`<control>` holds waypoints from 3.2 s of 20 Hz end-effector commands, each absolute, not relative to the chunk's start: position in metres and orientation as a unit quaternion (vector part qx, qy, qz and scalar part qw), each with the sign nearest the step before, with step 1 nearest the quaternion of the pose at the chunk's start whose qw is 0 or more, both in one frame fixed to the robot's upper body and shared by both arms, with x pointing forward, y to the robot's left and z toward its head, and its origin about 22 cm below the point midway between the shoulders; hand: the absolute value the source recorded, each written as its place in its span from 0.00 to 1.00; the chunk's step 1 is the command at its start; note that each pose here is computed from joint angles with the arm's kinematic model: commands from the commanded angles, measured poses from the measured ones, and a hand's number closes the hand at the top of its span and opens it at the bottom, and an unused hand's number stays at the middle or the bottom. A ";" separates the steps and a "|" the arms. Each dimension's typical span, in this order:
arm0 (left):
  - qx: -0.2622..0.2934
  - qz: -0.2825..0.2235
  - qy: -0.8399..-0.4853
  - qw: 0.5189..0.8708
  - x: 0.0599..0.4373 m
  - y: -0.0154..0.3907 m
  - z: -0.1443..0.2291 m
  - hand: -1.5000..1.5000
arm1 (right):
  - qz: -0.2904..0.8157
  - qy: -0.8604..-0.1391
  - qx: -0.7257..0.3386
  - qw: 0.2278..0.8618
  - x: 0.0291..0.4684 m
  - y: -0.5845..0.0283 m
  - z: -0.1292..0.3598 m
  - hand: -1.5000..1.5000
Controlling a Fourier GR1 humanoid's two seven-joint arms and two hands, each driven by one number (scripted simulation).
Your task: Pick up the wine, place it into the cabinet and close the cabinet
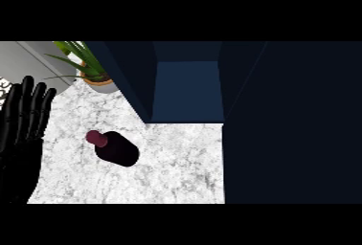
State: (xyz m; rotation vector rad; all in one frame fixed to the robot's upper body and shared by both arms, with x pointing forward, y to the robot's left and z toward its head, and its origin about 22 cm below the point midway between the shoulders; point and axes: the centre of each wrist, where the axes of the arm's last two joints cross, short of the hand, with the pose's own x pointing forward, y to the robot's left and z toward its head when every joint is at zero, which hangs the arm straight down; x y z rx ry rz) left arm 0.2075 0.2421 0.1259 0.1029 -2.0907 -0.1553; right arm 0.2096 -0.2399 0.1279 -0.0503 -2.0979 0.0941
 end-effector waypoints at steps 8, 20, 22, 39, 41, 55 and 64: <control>-0.109 0.009 -0.806 0.581 0.188 0.163 0.090 0.00 | 0.099 -0.824 0.092 0.551 0.169 -0.224 0.116 0.00; -0.118 0.029 -0.811 0.572 0.165 0.098 0.138 0.00 | 0.107 -0.818 0.099 0.556 0.134 -0.222 0.176 0.00; -0.123 0.027 -0.815 0.566 0.153 0.104 0.145 0.00 | 0.110 -0.815 0.098 0.560 0.131 -0.225 0.179 0.00; -0.073 0.069 -0.809 0.580 0.134 0.123 0.185 0.00 | 0.106 -0.817 0.091 0.560 0.120 -0.212 0.202 0.00; -0.073 0.074 -0.807 0.582 0.141 0.113 0.175 0.00 | 0.109 -0.822 0.094 0.551 0.120 -0.220 0.205 0.00; -0.019 0.093 -0.797 0.596 0.134 0.188 0.172 0.00 | 0.103 -0.820 0.093 0.556 0.117 -0.228 0.200 0.00; -0.041 0.118 -0.773 0.623 0.146 0.209 0.131 0.00 | 0.102 -0.824 0.085 0.551 0.128 -0.217 0.208 0.00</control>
